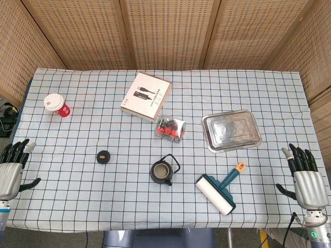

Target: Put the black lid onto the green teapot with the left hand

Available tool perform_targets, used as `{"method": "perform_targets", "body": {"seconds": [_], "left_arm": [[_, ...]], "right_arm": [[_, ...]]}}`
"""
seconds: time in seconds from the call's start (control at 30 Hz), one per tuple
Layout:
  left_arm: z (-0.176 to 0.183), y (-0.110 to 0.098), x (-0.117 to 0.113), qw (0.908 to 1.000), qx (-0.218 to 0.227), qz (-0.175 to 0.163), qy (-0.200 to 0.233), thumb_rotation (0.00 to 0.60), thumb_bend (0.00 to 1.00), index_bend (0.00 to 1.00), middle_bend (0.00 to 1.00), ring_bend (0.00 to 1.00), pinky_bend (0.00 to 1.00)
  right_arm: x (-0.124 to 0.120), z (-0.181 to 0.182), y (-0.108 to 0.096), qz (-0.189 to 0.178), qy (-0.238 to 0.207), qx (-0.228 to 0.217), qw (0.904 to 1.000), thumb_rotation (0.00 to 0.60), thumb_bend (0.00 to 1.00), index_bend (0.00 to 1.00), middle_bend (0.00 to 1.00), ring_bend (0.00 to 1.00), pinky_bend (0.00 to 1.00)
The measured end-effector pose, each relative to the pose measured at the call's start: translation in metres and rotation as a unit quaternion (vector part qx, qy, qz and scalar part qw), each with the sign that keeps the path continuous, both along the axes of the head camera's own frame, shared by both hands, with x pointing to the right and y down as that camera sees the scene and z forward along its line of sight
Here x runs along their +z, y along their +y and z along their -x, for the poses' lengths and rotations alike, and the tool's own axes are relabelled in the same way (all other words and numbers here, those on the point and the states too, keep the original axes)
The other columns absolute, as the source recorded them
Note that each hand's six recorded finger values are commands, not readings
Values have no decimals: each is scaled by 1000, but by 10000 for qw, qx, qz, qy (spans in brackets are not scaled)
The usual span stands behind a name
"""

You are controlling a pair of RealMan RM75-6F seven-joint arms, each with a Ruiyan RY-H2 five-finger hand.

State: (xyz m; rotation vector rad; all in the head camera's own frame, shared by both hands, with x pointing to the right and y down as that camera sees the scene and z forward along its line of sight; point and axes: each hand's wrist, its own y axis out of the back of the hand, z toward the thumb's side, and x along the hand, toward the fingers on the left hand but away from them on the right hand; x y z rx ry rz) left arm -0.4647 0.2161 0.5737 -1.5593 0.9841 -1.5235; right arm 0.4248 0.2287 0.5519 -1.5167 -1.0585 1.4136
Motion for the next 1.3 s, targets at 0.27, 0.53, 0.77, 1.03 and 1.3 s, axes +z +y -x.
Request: {"method": "perform_targets", "body": {"seconds": [0.27, 0.53, 0.77, 1.03, 1.3], "left_arm": [[-9, -8, 15, 9998, 77, 168, 55, 600, 89, 314, 0, 0, 0], [-38, -37, 47, 9965, 567, 567, -217, 600, 90, 233, 0, 0, 0], [-74, -55, 76, 9902, 955, 975, -294, 600, 98, 230, 0, 0, 0], [-124, -64, 106, 9821, 1256, 1404, -90, 600, 191, 262, 0, 0, 0], [-160, -68, 127, 9769, 1489, 1531, -99, 600, 191, 285, 0, 0, 0]], "right_arm": [[3, 0, 0, 75, -56, 9, 10000, 600, 60, 0, 0, 0, 0], [8, 0, -1, 132, -140, 26, 9998, 600, 60, 0, 0, 0, 0], [12, -4, -2, 230, -181, 105, 9995, 600, 61, 0, 0, 0, 0], [13, -8, -4, 281, -273, 201, 9990, 600, 61, 0, 0, 0, 0], [10, -15, -7, 273, -400, 332, 9983, 600, 60, 0, 0, 0, 0]]}}
